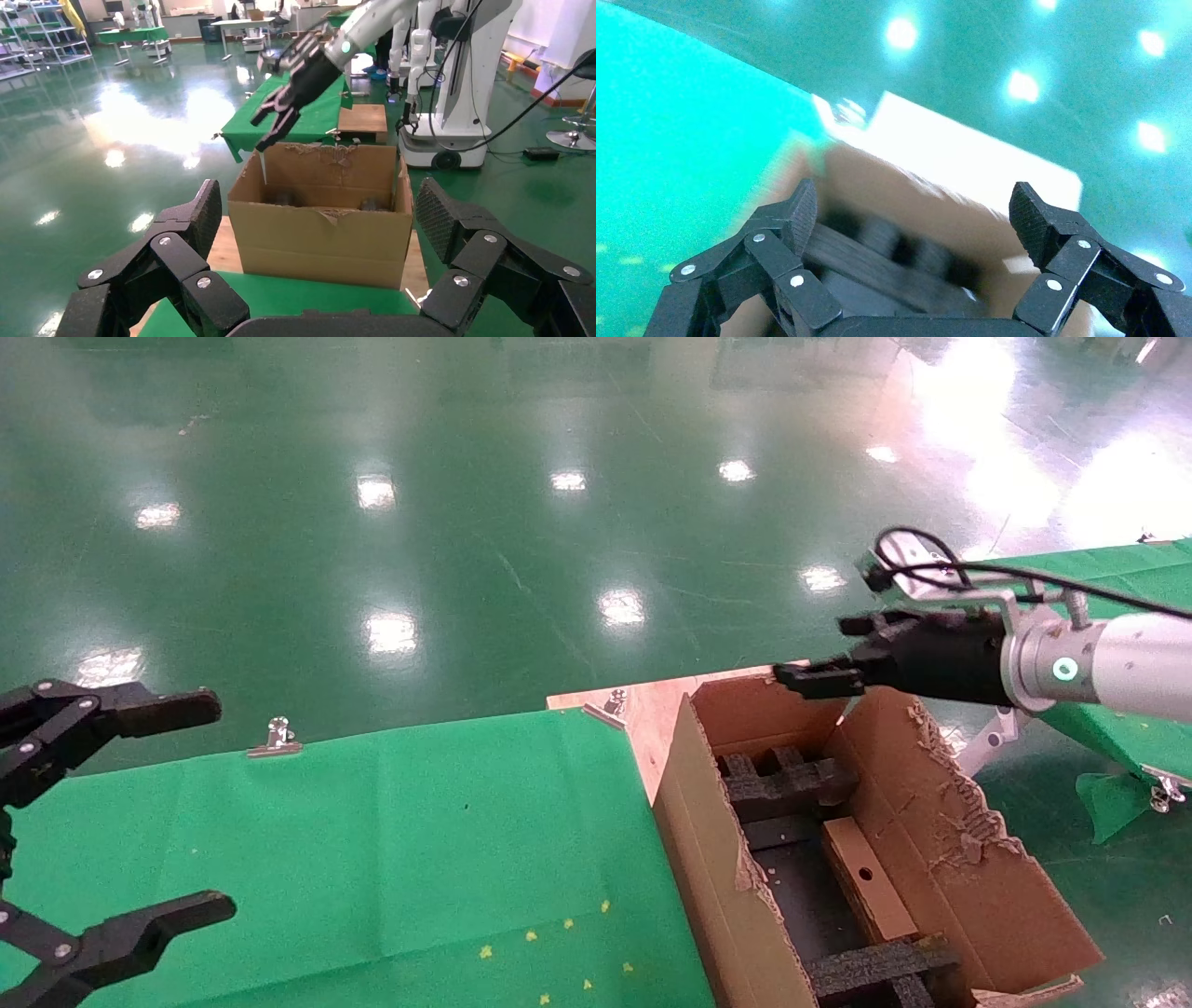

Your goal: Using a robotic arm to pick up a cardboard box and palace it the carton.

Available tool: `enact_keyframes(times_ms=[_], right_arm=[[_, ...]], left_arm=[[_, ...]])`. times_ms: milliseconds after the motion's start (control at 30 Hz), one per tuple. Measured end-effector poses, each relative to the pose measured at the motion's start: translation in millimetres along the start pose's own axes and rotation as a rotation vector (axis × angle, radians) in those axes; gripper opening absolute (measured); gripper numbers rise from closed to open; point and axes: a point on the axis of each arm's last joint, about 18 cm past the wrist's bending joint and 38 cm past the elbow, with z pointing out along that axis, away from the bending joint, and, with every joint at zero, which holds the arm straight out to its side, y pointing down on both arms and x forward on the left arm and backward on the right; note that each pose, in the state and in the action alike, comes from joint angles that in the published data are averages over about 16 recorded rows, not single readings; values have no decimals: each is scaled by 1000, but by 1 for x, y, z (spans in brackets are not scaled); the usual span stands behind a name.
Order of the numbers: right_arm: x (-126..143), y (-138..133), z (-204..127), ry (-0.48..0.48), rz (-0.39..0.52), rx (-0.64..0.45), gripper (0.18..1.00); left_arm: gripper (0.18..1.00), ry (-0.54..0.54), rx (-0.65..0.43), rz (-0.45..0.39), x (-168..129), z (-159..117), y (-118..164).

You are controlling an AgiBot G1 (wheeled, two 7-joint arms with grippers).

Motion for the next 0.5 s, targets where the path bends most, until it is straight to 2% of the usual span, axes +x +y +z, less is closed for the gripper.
enact_keyframes(times_ms=[267, 500], right_arm=[[-41, -41, -30, -182, -66, 123, 1000], [-53, -50, -39, -242, -80, 156, 1000]], left_arm=[[1001, 0, 0, 0, 0, 0, 0], [1001, -1, 1, 0, 0, 0, 0]])
